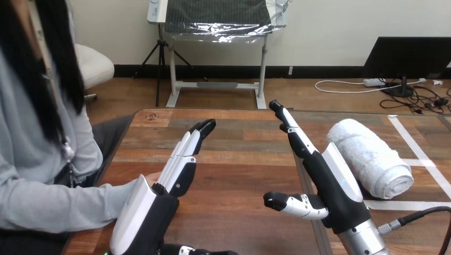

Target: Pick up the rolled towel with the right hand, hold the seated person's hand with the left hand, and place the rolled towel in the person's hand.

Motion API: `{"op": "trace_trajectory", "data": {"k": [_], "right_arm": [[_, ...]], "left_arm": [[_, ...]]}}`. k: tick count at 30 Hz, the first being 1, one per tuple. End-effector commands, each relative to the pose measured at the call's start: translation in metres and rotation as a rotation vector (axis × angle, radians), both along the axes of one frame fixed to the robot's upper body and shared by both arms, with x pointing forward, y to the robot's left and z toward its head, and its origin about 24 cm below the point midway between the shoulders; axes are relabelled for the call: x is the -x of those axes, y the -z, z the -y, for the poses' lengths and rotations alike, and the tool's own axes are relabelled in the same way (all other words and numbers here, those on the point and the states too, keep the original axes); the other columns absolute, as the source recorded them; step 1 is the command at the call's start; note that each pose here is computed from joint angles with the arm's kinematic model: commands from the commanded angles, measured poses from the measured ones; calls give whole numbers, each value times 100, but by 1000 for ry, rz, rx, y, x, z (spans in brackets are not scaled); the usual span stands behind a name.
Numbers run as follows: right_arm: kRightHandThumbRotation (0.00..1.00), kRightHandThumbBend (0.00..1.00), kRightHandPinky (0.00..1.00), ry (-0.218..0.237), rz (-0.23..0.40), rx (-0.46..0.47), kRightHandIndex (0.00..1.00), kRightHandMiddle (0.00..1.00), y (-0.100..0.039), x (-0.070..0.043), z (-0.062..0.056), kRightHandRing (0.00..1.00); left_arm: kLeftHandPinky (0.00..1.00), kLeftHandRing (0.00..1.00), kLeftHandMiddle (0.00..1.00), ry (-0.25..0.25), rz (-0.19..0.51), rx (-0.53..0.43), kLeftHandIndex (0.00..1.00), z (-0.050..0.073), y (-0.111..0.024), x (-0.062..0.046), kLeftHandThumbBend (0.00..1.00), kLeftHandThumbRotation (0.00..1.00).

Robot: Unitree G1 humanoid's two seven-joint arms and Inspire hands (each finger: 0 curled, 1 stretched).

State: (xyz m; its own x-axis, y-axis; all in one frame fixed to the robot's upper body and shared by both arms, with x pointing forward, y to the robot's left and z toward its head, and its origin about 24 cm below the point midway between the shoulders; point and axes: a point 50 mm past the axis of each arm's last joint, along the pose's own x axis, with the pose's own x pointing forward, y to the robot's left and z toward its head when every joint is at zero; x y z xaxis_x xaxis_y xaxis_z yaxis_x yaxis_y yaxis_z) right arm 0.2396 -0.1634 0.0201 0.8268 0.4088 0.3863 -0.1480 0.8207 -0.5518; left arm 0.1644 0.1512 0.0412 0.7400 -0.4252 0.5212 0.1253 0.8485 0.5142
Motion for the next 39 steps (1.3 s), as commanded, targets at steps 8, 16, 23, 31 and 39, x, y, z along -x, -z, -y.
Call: {"op": "trace_trajectory", "data": {"k": [8, 16, 23, 31, 39], "right_arm": [[92, 100, 93, 18, 83, -30, 100, 100, -17, -10, 0, 100], [91, 100, 93, 14, 76, -35, 100, 100, -17, -10, -1, 100], [90, 100, 93, 18, 85, -30, 100, 100, -17, -9, -1, 100], [90, 100, 94, 12, 80, -36, 100, 100, -17, -10, -1, 100], [89, 100, 94, 9, 79, -36, 100, 100, -17, -10, -1, 100]], "left_arm": [[100, 100, 100, 9, 42, 28, 100, -1, -9, -8, 100, 81], [100, 100, 100, 15, 43, 29, 100, -1, -9, -8, 100, 81], [100, 100, 100, 14, 42, 29, 100, -2, -9, -8, 100, 80], [100, 100, 100, 18, 40, 31, 100, -3, -10, -9, 100, 81], [100, 100, 100, 23, 35, 31, 100, -3, -10, -10, 100, 81]]}}
